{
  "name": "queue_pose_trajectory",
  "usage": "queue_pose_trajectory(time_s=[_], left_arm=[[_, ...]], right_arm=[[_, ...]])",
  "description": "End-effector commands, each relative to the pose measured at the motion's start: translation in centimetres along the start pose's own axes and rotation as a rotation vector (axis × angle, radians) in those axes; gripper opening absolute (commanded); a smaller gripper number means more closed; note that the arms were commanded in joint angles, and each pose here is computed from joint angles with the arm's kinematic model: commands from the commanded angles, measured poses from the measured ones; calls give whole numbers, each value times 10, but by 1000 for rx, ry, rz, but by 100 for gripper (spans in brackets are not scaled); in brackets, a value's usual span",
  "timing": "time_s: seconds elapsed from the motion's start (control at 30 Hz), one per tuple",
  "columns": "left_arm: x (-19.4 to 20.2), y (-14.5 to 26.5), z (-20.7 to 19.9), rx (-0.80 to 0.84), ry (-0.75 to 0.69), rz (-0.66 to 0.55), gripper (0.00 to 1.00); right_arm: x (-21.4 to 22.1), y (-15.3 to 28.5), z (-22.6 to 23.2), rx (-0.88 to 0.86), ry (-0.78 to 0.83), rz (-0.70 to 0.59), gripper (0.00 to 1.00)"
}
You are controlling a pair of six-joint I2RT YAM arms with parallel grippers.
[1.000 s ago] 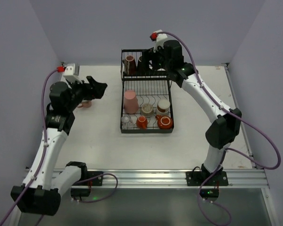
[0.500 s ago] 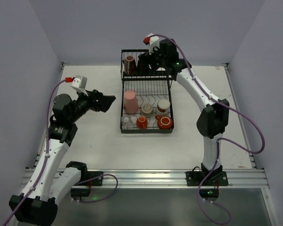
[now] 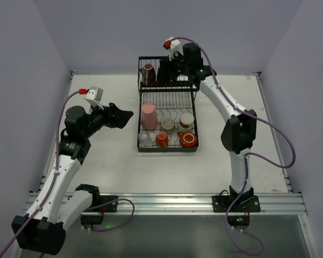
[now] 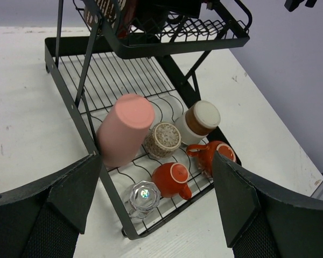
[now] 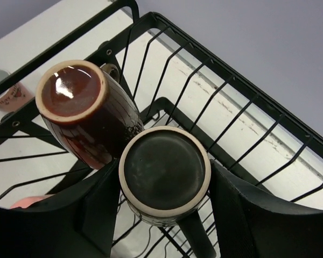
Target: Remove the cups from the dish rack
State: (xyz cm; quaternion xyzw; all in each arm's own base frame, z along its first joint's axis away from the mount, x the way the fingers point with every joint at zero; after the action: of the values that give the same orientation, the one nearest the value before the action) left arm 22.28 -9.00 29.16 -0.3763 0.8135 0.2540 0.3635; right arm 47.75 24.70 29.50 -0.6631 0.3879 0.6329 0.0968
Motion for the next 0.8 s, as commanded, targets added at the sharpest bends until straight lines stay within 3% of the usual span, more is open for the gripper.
queue_pose_trajectory(time_s=[0.0,0.17,0.23,0.33,0.53,0.77], left_arm=[[-9,-1,-10,53,-16,-27,91],[-23,-4,-28,174,18,-47,91],[-29,-6,-37,229,50,-60,91],[-36,-10,-49,315,103,-64,90],[-38,-22,-76,479,218,-58,88],[-41,-39,-101,563,294,-60,82]], right_arm=[[-29,18,-5,55,4,-119,38],[-66,50,-9,194,-65,-298,30],[-95,75,-7,235,-112,-426,27],[-117,107,-3,265,-200,-531,26],[-128,157,29,148,-403,-677,25],[-84,189,82,-103,-689,-725,25]])
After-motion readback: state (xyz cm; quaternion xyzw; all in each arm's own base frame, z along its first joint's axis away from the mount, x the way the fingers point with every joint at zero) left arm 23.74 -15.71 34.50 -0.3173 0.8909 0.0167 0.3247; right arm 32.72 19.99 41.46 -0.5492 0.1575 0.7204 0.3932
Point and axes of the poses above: each gripper's point midway between its finger pads, its own y axis back along the fingers, its own z axis along the line the jaws close on, x = y × z, the point moved 9 cm from there along y, back along the fingers, and after that the axes turned 12 degrees about y, right-handed, at the moved point
